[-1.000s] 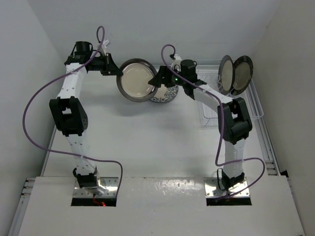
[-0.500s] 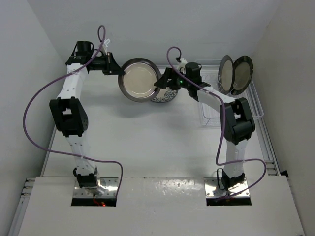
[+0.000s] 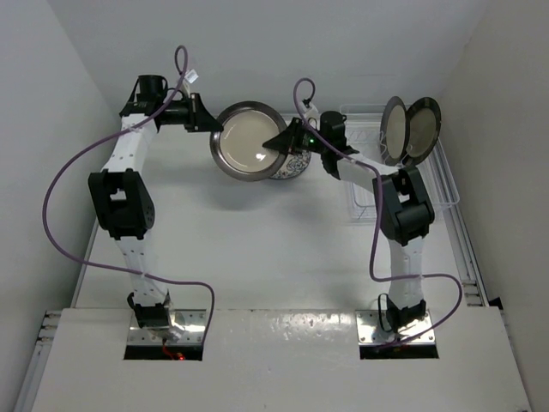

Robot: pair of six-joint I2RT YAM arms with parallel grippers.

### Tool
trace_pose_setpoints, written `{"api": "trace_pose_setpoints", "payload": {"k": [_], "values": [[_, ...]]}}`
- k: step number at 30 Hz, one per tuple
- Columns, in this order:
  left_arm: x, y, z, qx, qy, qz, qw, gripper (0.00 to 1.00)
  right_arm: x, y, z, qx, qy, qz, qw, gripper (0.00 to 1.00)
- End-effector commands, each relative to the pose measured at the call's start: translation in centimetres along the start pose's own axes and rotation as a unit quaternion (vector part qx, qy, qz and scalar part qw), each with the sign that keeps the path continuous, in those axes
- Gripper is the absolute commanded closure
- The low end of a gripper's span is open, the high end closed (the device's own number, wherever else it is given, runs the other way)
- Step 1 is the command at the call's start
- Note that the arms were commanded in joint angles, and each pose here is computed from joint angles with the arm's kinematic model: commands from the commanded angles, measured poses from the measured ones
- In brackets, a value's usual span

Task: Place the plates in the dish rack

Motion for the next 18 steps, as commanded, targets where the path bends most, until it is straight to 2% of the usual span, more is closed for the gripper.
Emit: {"api": "trace_pose_setpoints", "payload": {"k": [1, 5, 6, 8, 9, 12, 16, 18], "values": [[2.4, -1.5, -5.1, -0.056, 0.032, -0.028, 0.997, 1.0, 3.0, -0.5, 3.9, 0.052, -0.053, -0.069, 0.995, 1.0], [2.2, -1.2, -4.0, -0.013, 0.023, -0.031, 0.999, 0.5, 3.7, -2.0, 4.5, 0.033, -0.062, -0.092, 0.993, 1.0], [2.2, -1.2, -3.8, -0.003, 0.028, -0.032, 0.999, 0.31, 4.6, -3.1, 5.2, 0.03, -0.07, -0.107, 0.991, 1.0], [2.3, -1.3, -3.5, 0.025, 0.035, -0.026, 0.999, 0.1, 4.8, -3.8, 5.1, 0.005, -0.07, -0.124, 0.99, 1.0], [2.3, -1.3, -2.6, 0.072, 0.035, -0.025, 0.996, 0.01, 5.8, -5.0, 6.1, -0.002, -0.084, -0.14, 0.986, 1.0], [2.7, -2.1, -1.2, 0.18, 0.055, -0.013, 0.982, 0.01, 7.3, -7.1, 6.6, -0.039, -0.103, -0.174, 0.979, 1.0], [3.1, -3.2, 0.0, 0.27, 0.053, -0.013, 0.961, 0.01, 9.0, -9.6, 7.6, -0.071, -0.118, -0.216, 0.967, 1.0], [3.0, -3.8, 0.6, 0.3, 0.053, -0.01, 0.952, 0.01, 10.3, -11.2, 6.6, -0.139, -0.125, -0.242, 0.952, 1.0]]}}
Point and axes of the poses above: each gripper's point midway between its finger pads, its own y axis out along the fingers, its own z axis along the line the jaws close on, x = y × z, the point moved 10 cm from there along -y, back along the fingers
